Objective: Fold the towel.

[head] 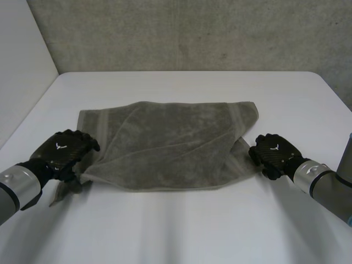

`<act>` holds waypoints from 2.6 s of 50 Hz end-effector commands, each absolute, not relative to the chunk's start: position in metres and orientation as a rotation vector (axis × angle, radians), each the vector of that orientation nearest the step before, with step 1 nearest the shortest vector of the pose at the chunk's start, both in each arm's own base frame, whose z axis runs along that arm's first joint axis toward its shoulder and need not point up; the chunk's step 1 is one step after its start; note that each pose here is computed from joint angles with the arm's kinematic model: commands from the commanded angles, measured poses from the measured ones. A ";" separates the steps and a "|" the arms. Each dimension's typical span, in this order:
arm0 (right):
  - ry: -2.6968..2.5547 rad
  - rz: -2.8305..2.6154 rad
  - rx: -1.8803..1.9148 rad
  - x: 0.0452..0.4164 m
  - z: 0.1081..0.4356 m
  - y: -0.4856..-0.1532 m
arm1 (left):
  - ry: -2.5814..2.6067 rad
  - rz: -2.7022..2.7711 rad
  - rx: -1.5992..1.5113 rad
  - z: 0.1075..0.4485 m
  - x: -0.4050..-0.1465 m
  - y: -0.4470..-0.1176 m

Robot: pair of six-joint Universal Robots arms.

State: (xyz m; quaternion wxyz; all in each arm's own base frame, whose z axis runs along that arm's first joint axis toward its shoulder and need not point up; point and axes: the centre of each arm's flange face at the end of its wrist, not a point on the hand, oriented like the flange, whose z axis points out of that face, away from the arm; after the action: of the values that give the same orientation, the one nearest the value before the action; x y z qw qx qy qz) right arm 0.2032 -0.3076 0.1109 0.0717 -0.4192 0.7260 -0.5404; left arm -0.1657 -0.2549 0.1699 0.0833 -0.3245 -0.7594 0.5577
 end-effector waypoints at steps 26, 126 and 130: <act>2.150 -1.605 -1.276 0.206 0.109 -0.309 | -2.267 1.683 -0.961 0.172 -0.164 -0.253; 2.151 -1.726 -0.863 0.141 0.202 -0.316 | -2.337 1.618 -0.923 0.148 -0.169 -0.227; 2.147 -1.739 -0.854 0.137 0.208 -0.315 | -2.316 1.669 -0.931 0.158 -0.169 -0.228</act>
State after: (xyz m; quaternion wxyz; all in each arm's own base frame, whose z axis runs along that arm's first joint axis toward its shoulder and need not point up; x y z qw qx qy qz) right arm 0.1422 -0.3149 0.1990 0.1292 -0.2989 0.7395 -0.5892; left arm -0.1692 -0.2274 0.1437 0.0795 -0.3075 -0.7842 0.5330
